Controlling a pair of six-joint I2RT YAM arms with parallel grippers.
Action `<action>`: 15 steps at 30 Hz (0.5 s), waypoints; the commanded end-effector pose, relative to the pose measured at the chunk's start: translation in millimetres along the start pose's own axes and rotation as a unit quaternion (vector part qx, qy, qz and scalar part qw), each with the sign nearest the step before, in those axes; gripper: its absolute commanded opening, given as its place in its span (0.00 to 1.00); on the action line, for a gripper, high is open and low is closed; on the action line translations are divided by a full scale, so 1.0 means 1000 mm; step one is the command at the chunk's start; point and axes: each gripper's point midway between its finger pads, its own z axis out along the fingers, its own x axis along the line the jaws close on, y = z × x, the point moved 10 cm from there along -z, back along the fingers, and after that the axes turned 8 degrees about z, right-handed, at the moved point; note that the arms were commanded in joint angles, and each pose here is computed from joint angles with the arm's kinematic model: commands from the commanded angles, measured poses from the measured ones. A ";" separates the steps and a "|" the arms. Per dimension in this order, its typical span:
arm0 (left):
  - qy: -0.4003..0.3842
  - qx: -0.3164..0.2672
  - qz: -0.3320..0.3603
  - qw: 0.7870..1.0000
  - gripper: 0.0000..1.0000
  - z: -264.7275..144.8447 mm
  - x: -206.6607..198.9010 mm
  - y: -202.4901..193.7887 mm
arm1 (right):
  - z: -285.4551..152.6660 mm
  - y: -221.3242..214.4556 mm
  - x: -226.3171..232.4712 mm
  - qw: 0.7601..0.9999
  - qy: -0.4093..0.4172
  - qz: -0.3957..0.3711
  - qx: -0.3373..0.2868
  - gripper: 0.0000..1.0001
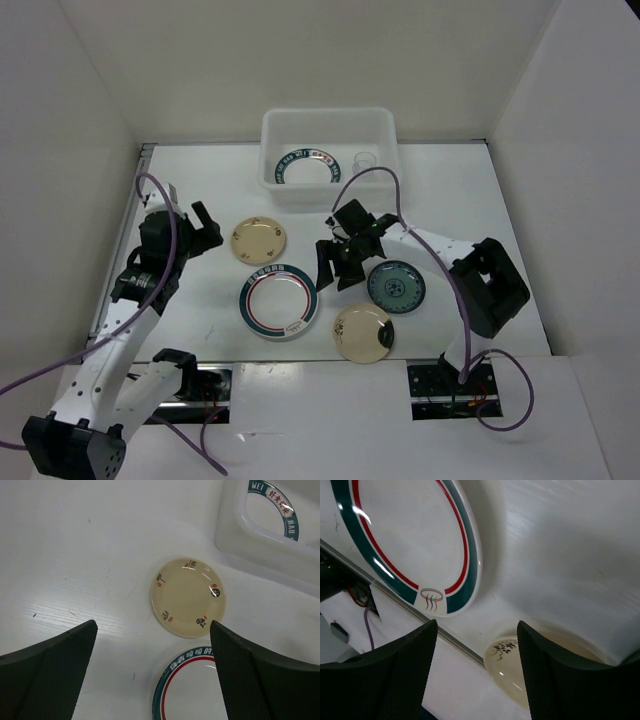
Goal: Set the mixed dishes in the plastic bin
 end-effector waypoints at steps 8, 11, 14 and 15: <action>-0.010 0.005 0.014 1.000 1.00 0.006 -0.010 -0.004 | 0.063 0.007 0.020 0.991 0.122 -0.023 0.038 0.61; -0.014 0.006 0.016 1.000 1.00 0.005 -0.012 -0.004 | 0.081 0.005 0.013 0.994 0.095 -0.019 0.042 0.60; -0.014 0.006 0.016 1.000 1.00 0.005 -0.012 -0.004 | 0.088 0.005 0.009 0.995 0.089 -0.020 0.048 0.57; -0.014 0.006 0.016 1.000 1.00 0.005 -0.012 -0.004 | 0.088 0.005 0.009 0.995 0.089 -0.020 0.048 0.52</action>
